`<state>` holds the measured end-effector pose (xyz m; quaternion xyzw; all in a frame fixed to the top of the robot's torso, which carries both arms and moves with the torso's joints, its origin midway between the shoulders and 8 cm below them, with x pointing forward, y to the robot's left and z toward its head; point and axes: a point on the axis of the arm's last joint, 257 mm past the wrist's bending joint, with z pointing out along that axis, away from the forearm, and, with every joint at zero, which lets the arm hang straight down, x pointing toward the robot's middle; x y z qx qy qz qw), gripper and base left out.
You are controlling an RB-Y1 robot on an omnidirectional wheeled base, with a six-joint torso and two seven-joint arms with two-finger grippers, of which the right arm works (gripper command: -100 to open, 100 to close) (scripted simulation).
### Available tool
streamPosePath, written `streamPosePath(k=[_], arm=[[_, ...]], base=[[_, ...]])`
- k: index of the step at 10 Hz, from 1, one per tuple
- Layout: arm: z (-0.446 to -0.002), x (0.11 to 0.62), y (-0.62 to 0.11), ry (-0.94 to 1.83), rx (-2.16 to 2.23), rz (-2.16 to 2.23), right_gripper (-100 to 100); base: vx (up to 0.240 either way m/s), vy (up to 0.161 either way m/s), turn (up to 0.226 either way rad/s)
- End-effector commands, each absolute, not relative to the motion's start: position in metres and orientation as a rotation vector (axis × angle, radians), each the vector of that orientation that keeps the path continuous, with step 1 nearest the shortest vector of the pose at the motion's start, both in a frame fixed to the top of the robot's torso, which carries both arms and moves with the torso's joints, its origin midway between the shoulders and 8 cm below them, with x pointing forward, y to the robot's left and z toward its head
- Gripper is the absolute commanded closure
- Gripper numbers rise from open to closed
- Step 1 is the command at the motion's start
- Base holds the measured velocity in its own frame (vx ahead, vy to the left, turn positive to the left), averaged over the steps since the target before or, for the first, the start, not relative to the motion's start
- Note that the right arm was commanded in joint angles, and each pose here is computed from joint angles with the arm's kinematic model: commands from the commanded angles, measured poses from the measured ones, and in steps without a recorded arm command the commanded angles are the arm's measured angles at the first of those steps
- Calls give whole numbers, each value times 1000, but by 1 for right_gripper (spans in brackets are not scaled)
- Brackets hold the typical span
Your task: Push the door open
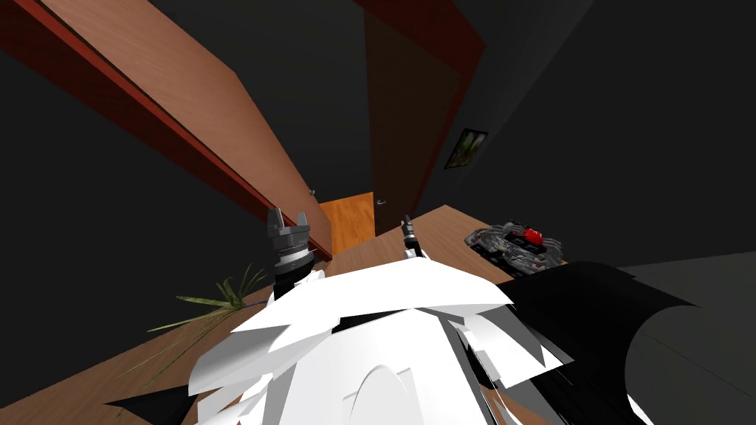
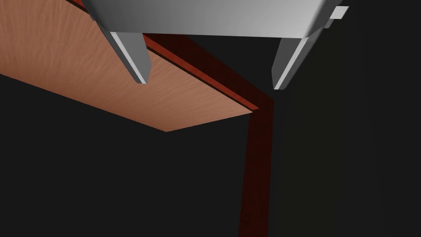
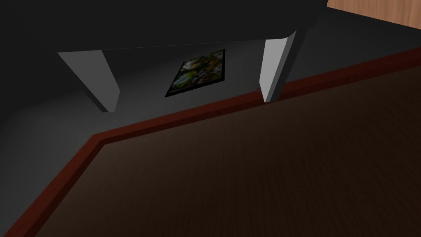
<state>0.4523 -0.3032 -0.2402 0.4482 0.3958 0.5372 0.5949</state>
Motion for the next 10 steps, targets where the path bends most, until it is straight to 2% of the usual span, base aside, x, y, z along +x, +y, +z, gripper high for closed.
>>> streamPosePath(k=[1, 7, 10], arm=[[-252, 454, -302, 935, 1055, 1244, -100], [-290, 464, -300, 987, 1103, 1229, -100], [-303, 466, -299, 1007, 1122, 1220, -100]], base=[[83, -63, 160], [82, -67, 153], [48, -55, 81]])
